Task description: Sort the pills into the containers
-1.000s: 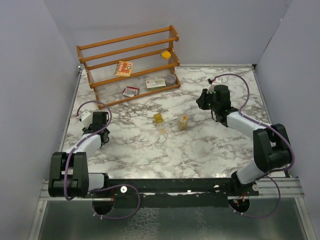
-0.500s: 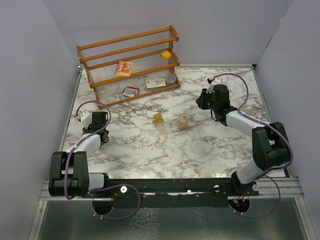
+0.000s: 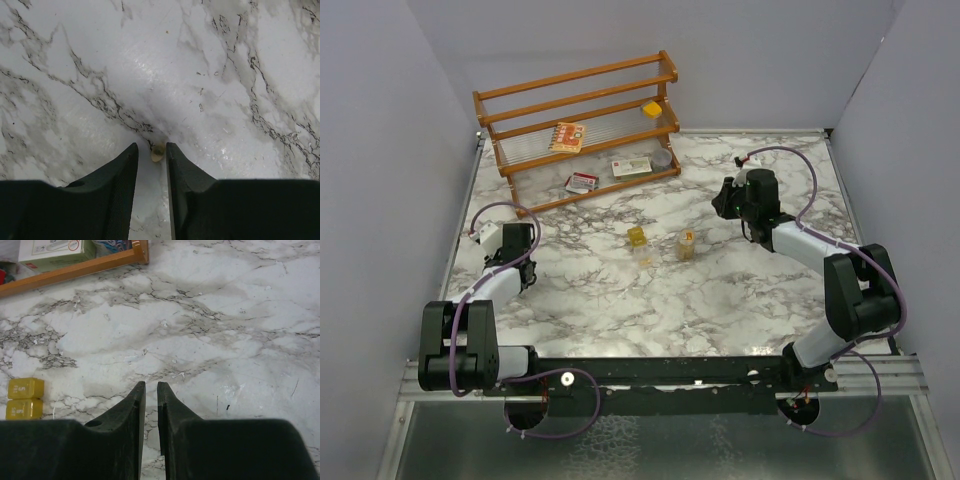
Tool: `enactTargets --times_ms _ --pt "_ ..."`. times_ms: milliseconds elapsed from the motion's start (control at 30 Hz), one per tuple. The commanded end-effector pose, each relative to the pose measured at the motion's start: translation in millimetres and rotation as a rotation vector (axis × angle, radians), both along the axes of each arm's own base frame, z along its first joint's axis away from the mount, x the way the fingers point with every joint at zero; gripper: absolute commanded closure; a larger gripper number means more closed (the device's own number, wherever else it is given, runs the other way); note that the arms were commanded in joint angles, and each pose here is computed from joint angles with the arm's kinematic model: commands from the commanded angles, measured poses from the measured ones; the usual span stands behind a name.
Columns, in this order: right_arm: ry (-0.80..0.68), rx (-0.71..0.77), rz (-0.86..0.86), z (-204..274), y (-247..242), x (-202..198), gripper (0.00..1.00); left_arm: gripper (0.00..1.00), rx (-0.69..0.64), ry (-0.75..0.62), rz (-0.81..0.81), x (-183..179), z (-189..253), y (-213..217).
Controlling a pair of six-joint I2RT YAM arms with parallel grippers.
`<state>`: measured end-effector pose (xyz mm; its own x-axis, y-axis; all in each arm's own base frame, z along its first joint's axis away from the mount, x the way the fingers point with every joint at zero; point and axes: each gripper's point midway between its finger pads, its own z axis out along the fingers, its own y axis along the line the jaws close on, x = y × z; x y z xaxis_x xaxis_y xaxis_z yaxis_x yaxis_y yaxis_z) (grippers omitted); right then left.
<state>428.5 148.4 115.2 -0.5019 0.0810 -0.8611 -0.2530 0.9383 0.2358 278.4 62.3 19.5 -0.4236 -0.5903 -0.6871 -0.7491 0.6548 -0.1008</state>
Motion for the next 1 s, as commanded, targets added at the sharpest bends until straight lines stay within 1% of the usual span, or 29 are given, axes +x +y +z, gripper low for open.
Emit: enactTargets --times_ms 0,200,600,967 --pt "-0.028 0.006 0.020 9.2 4.9 5.2 0.84 0.69 -0.015 -0.044 0.009 12.1 7.8 1.3" --pt "-0.031 0.007 0.020 10.7 5.0 5.6 0.85 0.75 -0.034 -0.038 0.001 12.8 4.3 -1.5" --pt "-0.028 0.005 0.017 9.6 4.4 5.5 0.85 0.80 -0.043 -0.038 -0.008 13.3 3.1 -3.5" --pt "-0.024 0.003 0.016 8.1 4.2 6.0 0.85 0.91 -0.053 -0.034 -0.013 13.0 1.1 -5.1"
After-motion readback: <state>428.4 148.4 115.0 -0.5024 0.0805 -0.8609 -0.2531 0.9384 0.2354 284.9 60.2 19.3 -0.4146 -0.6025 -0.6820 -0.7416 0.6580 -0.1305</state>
